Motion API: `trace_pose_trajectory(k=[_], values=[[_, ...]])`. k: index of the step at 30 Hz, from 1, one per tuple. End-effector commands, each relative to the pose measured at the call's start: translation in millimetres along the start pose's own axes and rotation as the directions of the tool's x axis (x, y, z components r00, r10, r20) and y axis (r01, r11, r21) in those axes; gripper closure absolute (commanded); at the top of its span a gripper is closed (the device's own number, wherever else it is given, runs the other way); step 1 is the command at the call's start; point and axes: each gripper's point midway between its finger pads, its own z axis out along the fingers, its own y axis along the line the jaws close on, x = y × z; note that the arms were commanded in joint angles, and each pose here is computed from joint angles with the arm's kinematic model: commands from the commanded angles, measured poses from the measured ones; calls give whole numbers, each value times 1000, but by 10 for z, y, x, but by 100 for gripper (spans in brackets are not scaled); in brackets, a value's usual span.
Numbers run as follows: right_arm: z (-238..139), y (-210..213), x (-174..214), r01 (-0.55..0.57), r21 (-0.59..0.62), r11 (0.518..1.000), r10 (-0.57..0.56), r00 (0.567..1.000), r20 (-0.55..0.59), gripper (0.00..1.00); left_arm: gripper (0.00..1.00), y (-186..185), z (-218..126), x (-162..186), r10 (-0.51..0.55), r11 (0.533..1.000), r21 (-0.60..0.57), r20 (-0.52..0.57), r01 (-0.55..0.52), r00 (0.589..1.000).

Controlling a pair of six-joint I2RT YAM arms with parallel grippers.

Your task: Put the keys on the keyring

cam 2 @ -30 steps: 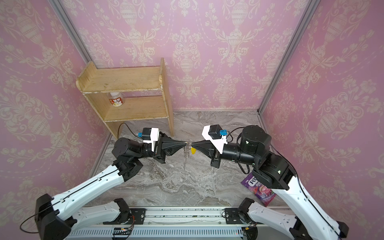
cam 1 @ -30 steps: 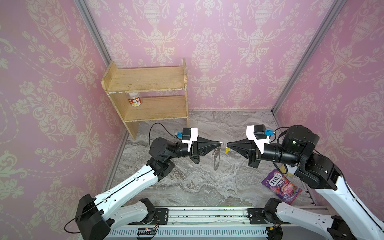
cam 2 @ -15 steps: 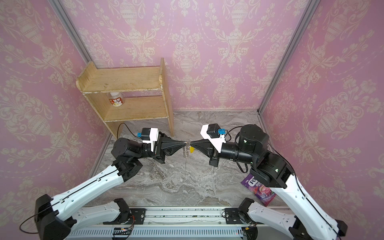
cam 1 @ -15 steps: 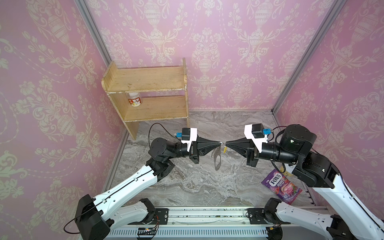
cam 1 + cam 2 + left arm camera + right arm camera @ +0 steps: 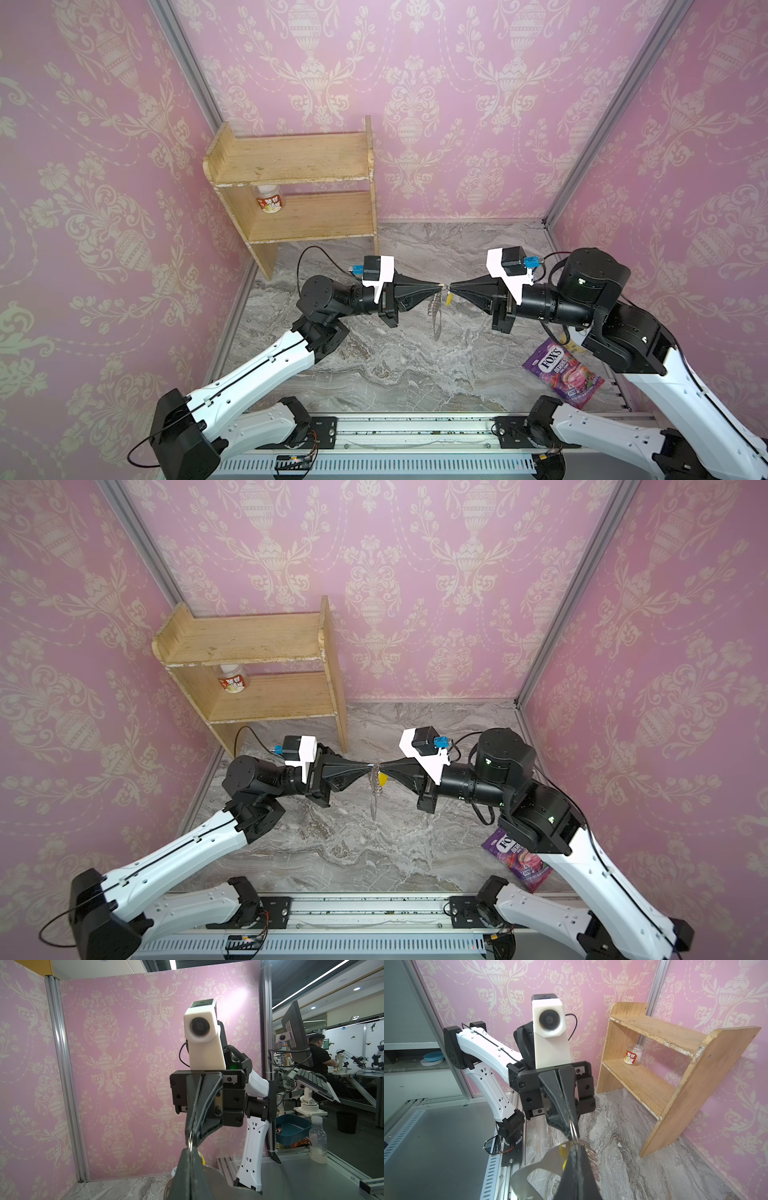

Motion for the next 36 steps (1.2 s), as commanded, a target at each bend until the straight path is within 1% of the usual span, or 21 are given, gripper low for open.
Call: trace_pose_trajectory(k=[1, 8, 13, 19, 24, 31, 36], values=[[35, -18, -33, -15, 4, 1000, 15, 1000, 13, 100, 100, -179, 13, -229, 57, 996, 69, 39, -60, 998], [59, -39, -16, -8, 12, 1000, 8, 1000, 10, 100, 100, -195, 29, -244, 47, 995, 86, 42, -51, 998], [4, -94, -3, 15, 61, 998, -16, 1000, 17, 100, 100, -211, 37, -263, 29, 994, 102, 50, -34, 998], [-41, -136, -10, 58, 103, 993, -62, 997, 46, 100, 100, -243, 79, -290, -32, 988, 154, 53, 23, 998], [-93, -134, -65, 92, 120, 989, -100, 993, 64, 100, 100, -248, 111, -285, -71, 982, 178, 39, 63, 997], [-176, -187, -80, 158, 171, 973, -167, 985, 41, 100, 100, -283, 134, -263, -114, 970, 217, 4, 110, 993], [-187, -173, -119, 185, 168, 968, -196, 980, 47, 100, 100, -300, 146, -214, -143, 960, 238, -27, 146, 989]])
